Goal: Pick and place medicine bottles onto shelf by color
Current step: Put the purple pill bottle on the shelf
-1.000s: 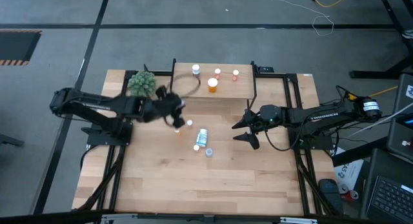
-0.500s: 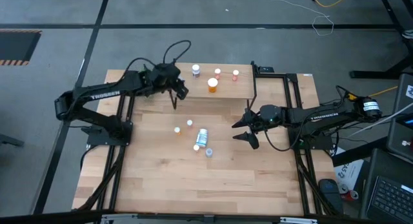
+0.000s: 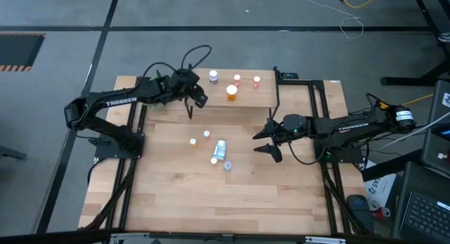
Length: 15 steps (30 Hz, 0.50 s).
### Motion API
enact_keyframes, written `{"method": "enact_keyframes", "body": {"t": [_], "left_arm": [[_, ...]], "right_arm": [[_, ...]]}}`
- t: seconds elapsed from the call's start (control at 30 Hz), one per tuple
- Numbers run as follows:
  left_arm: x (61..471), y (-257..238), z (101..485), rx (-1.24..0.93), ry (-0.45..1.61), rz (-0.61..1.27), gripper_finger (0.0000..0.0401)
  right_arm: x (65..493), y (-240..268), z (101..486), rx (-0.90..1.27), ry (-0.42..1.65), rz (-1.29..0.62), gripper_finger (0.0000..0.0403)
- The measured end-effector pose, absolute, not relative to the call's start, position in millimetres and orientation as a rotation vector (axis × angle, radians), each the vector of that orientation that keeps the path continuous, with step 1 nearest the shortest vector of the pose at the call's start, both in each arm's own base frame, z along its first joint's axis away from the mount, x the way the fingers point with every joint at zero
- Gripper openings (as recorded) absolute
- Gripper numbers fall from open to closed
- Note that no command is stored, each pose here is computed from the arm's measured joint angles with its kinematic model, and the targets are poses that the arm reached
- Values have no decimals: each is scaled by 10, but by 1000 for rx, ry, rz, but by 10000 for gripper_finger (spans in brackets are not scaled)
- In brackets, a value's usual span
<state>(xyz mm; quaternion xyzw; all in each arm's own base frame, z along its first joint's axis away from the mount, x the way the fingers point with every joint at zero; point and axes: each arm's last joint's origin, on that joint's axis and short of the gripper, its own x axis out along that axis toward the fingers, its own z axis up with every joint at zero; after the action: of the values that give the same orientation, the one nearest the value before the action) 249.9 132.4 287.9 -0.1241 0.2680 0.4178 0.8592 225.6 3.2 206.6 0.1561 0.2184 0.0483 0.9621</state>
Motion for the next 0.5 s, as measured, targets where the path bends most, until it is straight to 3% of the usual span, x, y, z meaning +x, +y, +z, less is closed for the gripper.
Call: {"method": "enact_keyframes", "body": {"t": [0.5], "left_arm": [[2513, 1266, 2860, -208, 612, 835, 114]], "right_arm": [[2255, 31, 2064, 314, 444, 98, 273]]}}
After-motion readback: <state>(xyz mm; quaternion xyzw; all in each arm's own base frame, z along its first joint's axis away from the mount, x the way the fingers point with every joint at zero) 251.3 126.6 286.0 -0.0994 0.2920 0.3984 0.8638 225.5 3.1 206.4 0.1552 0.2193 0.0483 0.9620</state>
